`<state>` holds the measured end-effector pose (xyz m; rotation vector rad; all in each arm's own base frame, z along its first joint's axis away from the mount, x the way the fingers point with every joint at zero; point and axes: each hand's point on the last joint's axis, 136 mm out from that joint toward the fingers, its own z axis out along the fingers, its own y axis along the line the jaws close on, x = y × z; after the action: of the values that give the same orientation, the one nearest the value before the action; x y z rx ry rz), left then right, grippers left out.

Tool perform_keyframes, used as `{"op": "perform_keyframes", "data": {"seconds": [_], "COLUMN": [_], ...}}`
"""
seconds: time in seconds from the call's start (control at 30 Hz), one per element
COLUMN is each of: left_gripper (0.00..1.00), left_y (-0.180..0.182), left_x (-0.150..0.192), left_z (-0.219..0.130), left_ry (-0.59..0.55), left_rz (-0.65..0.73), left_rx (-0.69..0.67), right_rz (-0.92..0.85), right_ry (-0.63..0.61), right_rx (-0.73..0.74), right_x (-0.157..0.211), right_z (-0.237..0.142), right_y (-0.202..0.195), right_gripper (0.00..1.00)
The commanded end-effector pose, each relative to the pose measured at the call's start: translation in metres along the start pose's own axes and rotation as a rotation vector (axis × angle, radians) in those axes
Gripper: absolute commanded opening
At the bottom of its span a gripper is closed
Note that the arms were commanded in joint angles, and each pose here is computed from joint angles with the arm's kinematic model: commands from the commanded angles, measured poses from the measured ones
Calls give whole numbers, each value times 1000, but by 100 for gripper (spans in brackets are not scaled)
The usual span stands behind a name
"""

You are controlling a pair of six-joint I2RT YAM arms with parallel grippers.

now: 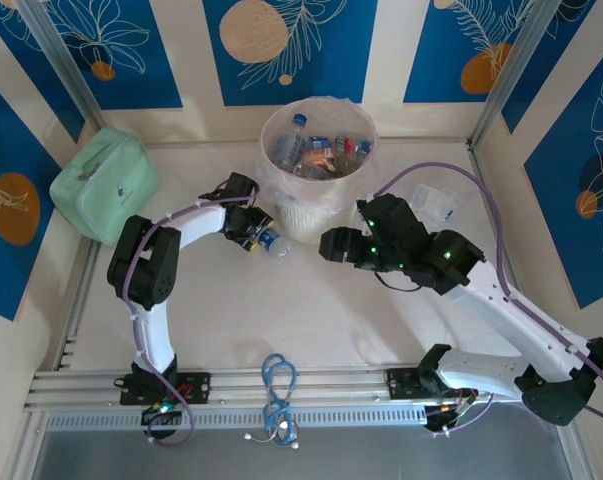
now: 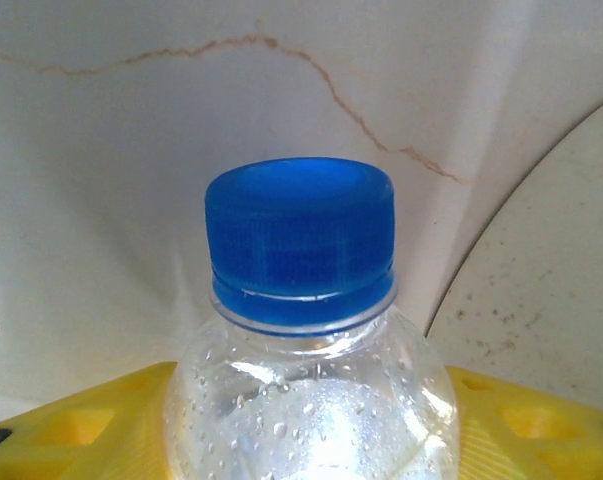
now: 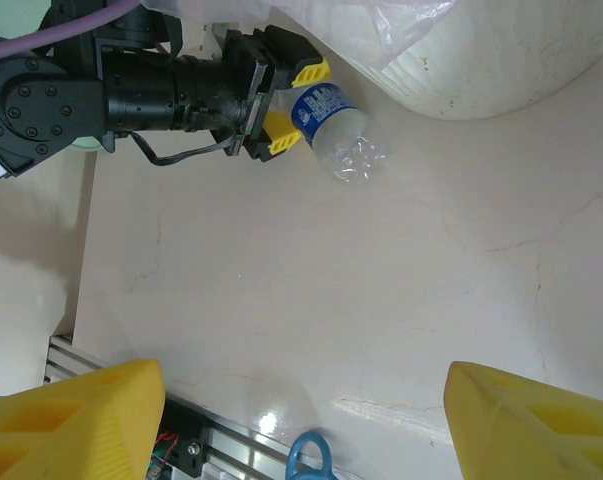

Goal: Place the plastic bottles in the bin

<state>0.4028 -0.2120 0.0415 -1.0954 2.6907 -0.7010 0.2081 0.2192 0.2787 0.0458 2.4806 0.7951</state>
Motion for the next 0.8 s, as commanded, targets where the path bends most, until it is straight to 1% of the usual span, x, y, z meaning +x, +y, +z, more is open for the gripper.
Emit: {"op": "perform_keyframes", "data": {"seconds": [0.0,0.13,0.23,0.37,0.47,0.6,0.77], "left_gripper": [58,57,57,57,57,57,57], "left_y": [5,7,12,16,16,7,-14], "left_x": [9,15,24,36,47,71,97], "left_z": [-7,-23,-45,-88,-123,-165,-215], "left_ry": [15,19,17,-1,-7,36,77], "left_rz": [15,45,89,182,254,336,410], "left_rx": [-2,23,53,107,156,277,466], "right_rz": [8,4,-6,-26,-56,-139,-227], "right_ry": [-10,-3,21,39,61,134,180], "right_rx": [12,12,-1,-10,-59,-166,-197], "right_x": [2,4,8,11,14,23,33], "right_z": [-4,-3,0,4,6,13,25], "right_y": [-4,-5,-2,1,12,45,76], "right_gripper": [74,74,74,74,74,80,85]}}
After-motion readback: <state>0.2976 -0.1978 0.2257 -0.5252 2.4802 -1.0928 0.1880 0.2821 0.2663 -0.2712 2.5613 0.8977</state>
